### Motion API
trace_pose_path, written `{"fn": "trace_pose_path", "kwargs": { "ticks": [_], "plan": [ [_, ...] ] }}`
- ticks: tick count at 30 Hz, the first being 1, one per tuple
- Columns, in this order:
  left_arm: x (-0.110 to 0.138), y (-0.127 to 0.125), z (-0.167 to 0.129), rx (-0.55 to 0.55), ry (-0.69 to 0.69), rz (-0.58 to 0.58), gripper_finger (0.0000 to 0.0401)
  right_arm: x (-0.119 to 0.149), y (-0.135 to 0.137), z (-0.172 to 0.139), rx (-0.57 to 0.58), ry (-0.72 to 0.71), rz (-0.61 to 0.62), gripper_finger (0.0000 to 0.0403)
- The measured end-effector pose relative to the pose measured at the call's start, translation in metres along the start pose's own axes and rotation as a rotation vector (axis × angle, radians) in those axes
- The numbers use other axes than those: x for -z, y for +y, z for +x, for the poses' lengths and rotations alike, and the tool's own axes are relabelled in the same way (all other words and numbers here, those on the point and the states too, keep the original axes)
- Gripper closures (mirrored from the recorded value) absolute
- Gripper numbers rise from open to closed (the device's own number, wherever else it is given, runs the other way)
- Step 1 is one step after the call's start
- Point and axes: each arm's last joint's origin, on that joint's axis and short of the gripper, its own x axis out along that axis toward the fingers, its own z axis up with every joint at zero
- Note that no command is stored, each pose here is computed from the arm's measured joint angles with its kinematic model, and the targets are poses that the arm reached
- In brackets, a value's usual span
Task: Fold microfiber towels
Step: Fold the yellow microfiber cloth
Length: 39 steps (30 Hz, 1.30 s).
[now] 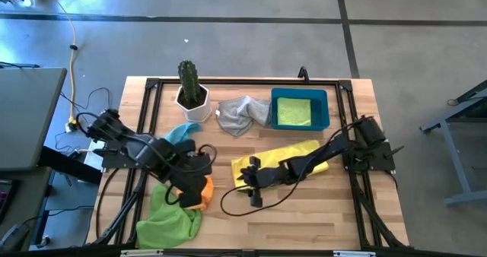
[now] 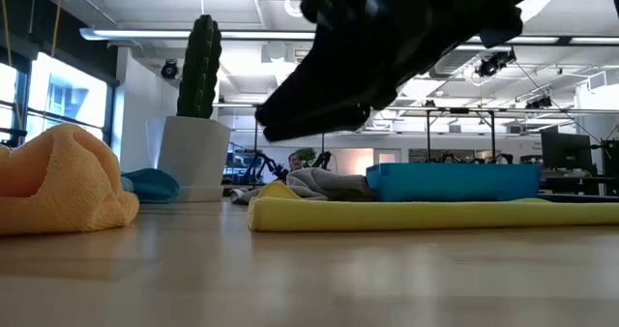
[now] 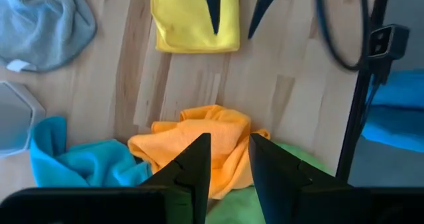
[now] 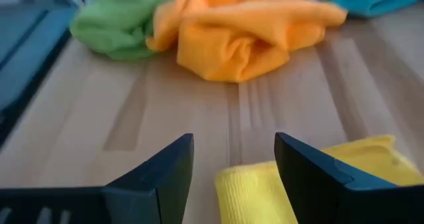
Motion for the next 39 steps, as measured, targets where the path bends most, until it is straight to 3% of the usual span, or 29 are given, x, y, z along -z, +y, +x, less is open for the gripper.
{"fn": "trace_pose_path", "kwargs": {
  "ticks": [6,12,32,35,39],
  "plan": [
    [0.007,-0.001,-0.009,0.006,-0.027,0.073,0.0309,0.000,0.005,0.011,0.029,0.133,-0.039,0.0199],
    [0.010,-0.006,-0.009,0.002,-0.032,0.146,0.0309,0.008,0.004,0.018,0.040,0.167,-0.030,0.0198],
    [0.011,-0.006,-0.009,-0.007,-0.038,0.172,0.0309,0.027,-0.001,0.031,0.039,0.242,-0.009,0.0200],
    [0.011,-0.006,-0.009,-0.007,-0.037,0.172,0.0309,0.028,-0.003,0.030,0.069,0.254,0.012,0.0218],
    [0.011,-0.006,-0.009,-0.016,-0.045,0.166,0.0309,0.030,-0.006,0.029,0.114,0.283,0.037,0.0271]
  ]
}}
